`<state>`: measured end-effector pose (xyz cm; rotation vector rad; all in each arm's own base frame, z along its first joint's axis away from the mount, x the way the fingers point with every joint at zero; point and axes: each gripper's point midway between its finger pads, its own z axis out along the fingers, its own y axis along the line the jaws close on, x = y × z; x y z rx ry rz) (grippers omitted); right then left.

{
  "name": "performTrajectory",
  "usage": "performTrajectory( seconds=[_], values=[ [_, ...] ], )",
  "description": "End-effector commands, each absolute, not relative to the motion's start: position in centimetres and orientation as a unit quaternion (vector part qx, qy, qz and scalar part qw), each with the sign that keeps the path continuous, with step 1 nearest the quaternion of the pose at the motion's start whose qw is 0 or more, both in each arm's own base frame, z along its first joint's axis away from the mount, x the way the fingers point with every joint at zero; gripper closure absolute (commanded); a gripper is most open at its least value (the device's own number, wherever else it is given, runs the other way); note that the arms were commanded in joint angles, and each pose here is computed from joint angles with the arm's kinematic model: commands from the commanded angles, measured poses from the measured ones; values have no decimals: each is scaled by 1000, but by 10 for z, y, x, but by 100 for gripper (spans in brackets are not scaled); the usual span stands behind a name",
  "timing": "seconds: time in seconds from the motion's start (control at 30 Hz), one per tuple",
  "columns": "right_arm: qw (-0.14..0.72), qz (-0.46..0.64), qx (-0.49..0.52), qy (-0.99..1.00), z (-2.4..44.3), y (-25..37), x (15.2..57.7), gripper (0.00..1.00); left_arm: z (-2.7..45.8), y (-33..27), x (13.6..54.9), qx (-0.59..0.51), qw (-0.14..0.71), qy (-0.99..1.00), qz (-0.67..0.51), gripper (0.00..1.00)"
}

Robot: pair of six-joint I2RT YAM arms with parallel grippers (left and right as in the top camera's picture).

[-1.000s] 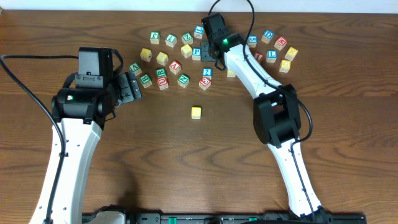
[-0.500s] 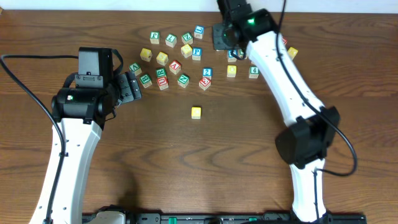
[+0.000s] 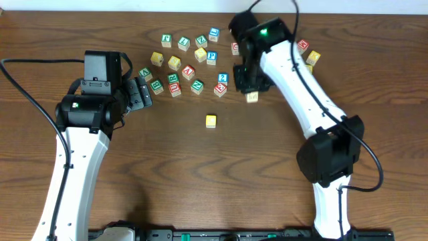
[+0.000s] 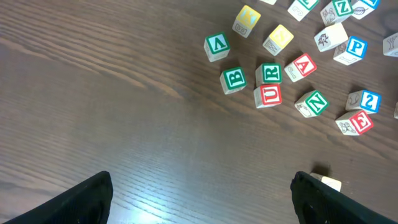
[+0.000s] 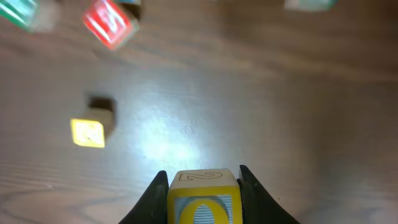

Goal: Spell out CORL
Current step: 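Lift the yellow O block and carry it toward the C block, then lower the O block right of the C block and open the right gripper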

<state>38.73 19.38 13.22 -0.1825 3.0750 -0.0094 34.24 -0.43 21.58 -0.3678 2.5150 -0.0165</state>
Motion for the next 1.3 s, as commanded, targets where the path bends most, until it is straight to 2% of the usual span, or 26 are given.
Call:
performTrajectory(
  seconds=[0.0, 0.17, 0.33, 0.6, 1.2, 1.27],
  values=[
    [-8, -12, -61, 998, 102, 201, 369, 87, 217, 0, 345, -135, 300, 944, 2, 10],
    [-24, -6, -73, 997, 67, 218, 353, 88, 219, -1, 349, -135, 308, 942, 0, 10],
    [6, 5, -62, 998, 38, 241, 353, 90, 222, -1, 353, -135, 316, 939, -1, 10],
    [61, -19, -53, 997, 22, 254, 358, 90, 222, -1, 353, -135, 316, 939, -1, 10],
    [86, -10, -53, 995, 21, 261, 368, 68, 224, -1, 356, -135, 323, 937, -3, 9],
    [84, -11, -53, 995, 21, 261, 368, 63, 224, -1, 356, -135, 323, 937, -2, 10]
  ],
)
